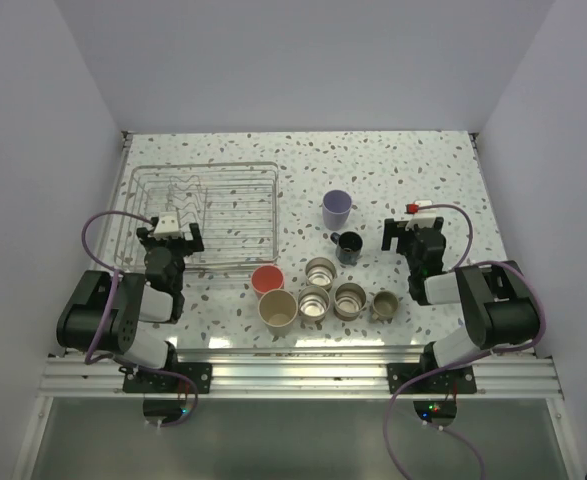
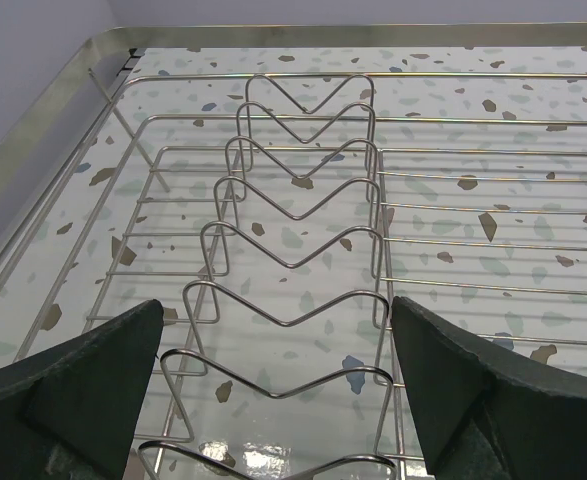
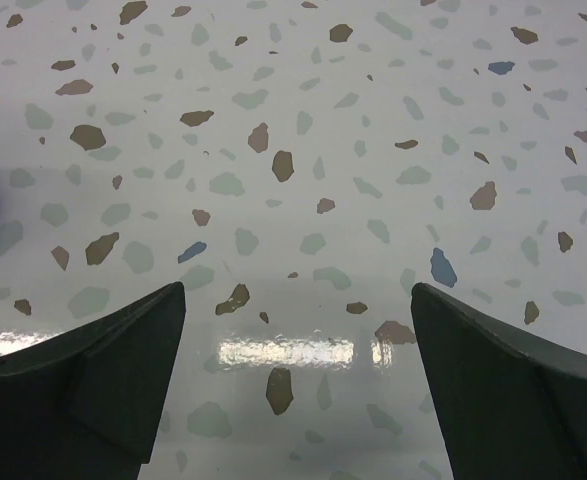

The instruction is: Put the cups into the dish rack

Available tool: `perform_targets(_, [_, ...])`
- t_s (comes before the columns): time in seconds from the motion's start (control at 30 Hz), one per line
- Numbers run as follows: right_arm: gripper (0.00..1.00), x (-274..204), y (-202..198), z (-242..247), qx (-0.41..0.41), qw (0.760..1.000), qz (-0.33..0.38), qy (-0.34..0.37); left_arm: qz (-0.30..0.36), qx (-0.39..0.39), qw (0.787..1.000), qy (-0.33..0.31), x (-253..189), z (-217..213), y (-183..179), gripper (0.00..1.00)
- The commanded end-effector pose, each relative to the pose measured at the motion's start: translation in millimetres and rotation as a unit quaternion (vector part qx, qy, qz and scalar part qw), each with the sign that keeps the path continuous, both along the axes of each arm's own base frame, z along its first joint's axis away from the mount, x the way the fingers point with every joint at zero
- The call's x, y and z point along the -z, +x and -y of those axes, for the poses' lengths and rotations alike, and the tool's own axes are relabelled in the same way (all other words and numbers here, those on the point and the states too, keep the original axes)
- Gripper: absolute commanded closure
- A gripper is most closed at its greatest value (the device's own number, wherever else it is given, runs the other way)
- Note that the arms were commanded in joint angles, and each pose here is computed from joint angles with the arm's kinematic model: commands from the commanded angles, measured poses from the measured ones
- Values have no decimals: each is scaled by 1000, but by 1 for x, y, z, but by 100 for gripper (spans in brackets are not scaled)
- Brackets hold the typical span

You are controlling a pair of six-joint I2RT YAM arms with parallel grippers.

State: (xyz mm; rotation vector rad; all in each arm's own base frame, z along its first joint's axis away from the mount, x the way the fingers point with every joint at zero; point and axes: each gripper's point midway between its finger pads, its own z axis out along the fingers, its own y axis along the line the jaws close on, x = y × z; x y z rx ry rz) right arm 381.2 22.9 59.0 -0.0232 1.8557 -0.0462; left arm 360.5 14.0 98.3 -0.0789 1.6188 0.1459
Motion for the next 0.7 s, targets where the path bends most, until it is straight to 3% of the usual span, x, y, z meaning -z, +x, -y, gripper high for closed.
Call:
perform_targets(0.0, [1, -23, 13, -1, 1, 999, 40, 3, 35, -10, 999, 6, -18, -4, 4, 0])
perform_targets(0.67, [1, -23, 13, -1, 1, 999, 39, 3, 35, -10, 999, 6, -18, -4, 4, 0])
